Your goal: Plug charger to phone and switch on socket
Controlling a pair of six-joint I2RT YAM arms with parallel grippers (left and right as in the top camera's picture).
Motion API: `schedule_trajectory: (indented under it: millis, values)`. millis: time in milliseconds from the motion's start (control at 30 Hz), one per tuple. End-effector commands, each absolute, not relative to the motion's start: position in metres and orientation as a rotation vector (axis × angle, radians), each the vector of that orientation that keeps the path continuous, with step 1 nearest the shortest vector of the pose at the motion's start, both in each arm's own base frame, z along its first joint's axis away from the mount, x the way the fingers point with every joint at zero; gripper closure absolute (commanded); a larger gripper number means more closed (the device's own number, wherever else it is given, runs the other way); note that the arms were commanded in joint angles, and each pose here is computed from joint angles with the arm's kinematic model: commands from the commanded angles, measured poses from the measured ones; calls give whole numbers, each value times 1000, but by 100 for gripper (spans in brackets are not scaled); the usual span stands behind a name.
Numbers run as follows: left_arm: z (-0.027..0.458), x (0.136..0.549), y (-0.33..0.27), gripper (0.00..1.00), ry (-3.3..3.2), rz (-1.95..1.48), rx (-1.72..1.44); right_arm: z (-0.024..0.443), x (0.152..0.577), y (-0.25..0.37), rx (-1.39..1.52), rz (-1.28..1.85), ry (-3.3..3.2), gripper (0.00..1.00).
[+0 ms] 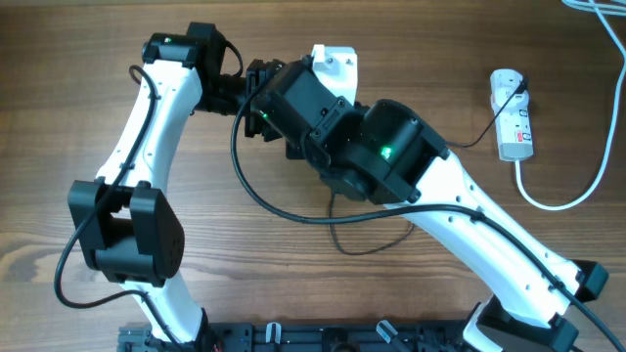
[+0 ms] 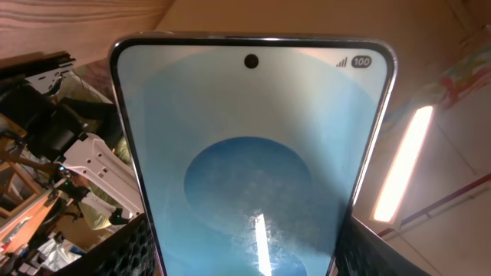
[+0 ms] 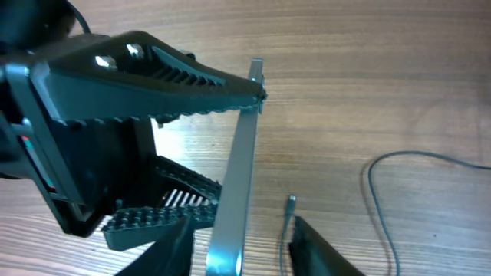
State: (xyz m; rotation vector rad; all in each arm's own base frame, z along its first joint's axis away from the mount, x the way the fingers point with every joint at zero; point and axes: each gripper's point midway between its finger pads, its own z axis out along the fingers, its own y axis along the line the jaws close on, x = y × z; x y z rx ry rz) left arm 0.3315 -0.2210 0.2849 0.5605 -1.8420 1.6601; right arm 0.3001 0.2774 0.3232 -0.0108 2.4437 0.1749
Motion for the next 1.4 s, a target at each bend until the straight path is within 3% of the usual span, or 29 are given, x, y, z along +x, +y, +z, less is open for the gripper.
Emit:
schedule_trajectory:
  millis: [0, 1367]
  values:
    - [305, 328, -219, 43, -1842, 1718, 518, 328, 302, 280, -10, 184, 2427, 60]
    - [306, 329, -220, 43, -1842, 1728, 508, 333, 310, 283, 12, 194, 2384, 68]
